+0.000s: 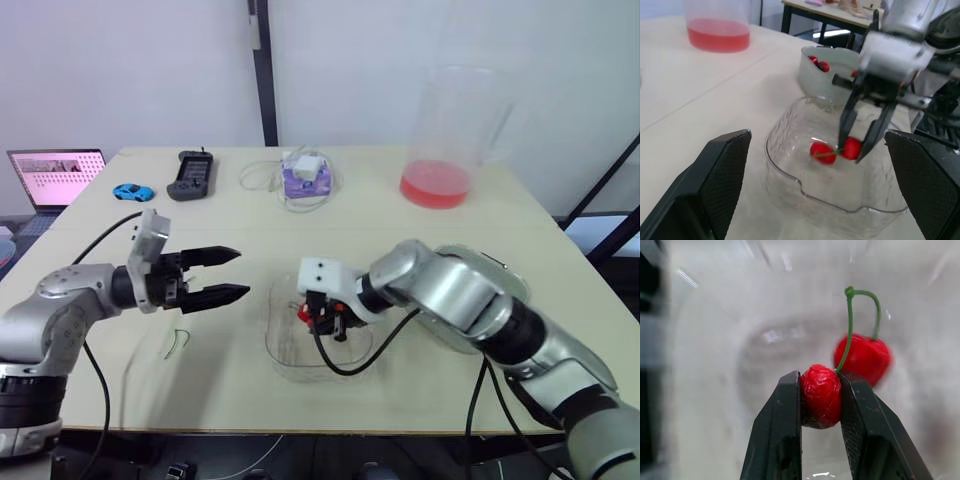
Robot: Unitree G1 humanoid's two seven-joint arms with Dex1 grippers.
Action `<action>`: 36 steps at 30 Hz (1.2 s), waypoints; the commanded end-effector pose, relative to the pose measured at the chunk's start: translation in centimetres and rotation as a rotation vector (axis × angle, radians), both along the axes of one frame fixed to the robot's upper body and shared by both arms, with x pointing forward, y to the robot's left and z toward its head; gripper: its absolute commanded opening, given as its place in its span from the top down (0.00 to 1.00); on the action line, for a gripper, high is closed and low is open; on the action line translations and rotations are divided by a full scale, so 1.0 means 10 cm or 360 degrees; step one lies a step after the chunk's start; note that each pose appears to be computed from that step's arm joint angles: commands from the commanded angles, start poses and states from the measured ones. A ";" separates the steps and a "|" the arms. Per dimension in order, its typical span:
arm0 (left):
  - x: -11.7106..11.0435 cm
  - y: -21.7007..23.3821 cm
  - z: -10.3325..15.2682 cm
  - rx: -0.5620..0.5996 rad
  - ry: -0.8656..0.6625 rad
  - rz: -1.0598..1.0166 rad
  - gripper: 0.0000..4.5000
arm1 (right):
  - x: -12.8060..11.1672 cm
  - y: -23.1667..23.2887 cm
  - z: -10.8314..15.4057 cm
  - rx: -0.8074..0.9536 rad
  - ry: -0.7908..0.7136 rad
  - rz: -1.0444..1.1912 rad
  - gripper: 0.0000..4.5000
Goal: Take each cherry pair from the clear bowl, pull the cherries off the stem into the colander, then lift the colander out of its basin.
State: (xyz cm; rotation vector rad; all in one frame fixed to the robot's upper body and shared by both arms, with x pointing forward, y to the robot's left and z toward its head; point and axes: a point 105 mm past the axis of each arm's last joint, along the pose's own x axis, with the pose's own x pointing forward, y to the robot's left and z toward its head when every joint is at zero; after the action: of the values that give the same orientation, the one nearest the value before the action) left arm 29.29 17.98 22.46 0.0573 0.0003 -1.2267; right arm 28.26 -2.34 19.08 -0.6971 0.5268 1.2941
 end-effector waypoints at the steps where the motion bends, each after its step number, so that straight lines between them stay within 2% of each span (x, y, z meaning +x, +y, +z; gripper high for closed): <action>1: 0.02 0.00 0.27 -0.0105 -0.0172 0.0022 0.00 | -0.16 -0.05 0.44 0.0387 0.0166 0.0026 0.85; 4: 0.01 -0.04 0.44 -0.0208 -0.0260 -0.0014 0.00 | -0.26 -0.12 0.62 0.0691 0.0406 0.0044 0.85; 7: -0.09 -0.12 0.56 -0.0298 -0.0241 -0.0155 0.00 | -0.33 -0.18 0.69 0.0906 0.0599 0.0103 0.85; 12: -0.30 -0.26 0.67 -0.0365 -0.0144 -0.0438 0.00 | -0.45 -0.21 0.65 0.1029 0.0793 0.0218 0.85; 16: -0.47 -0.36 0.75 -0.0386 -0.0026 -0.0685 0.00 | -0.49 -0.18 0.59 0.1008 0.0850 0.0237 0.85; 19: -0.51 -0.39 0.77 -0.0379 0.0017 -0.0754 0.00 | -0.54 -0.15 0.59 0.0999 0.0872 0.0277 0.85; 23: -0.57 -0.50 0.68 -0.0269 0.0074 -0.0894 0.00 | -0.63 -0.13 0.59 0.0983 0.0896 0.0353 0.85; 27: -0.57 -0.61 0.59 -0.0175 0.0044 -0.0948 0.00 | -0.66 -0.11 0.60 0.0982 0.0902 0.0384 0.85; 36: -0.56 -0.75 0.54 -0.0185 0.0018 -0.1040 0.00 | -0.71 -0.09 0.61 0.0985 0.0918 0.0420 0.85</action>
State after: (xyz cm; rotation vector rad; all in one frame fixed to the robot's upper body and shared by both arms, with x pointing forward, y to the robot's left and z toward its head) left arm 24.12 10.62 27.12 -0.0980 -0.0454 -1.8601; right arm 21.78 -3.32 24.78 0.1595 0.4836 1.7693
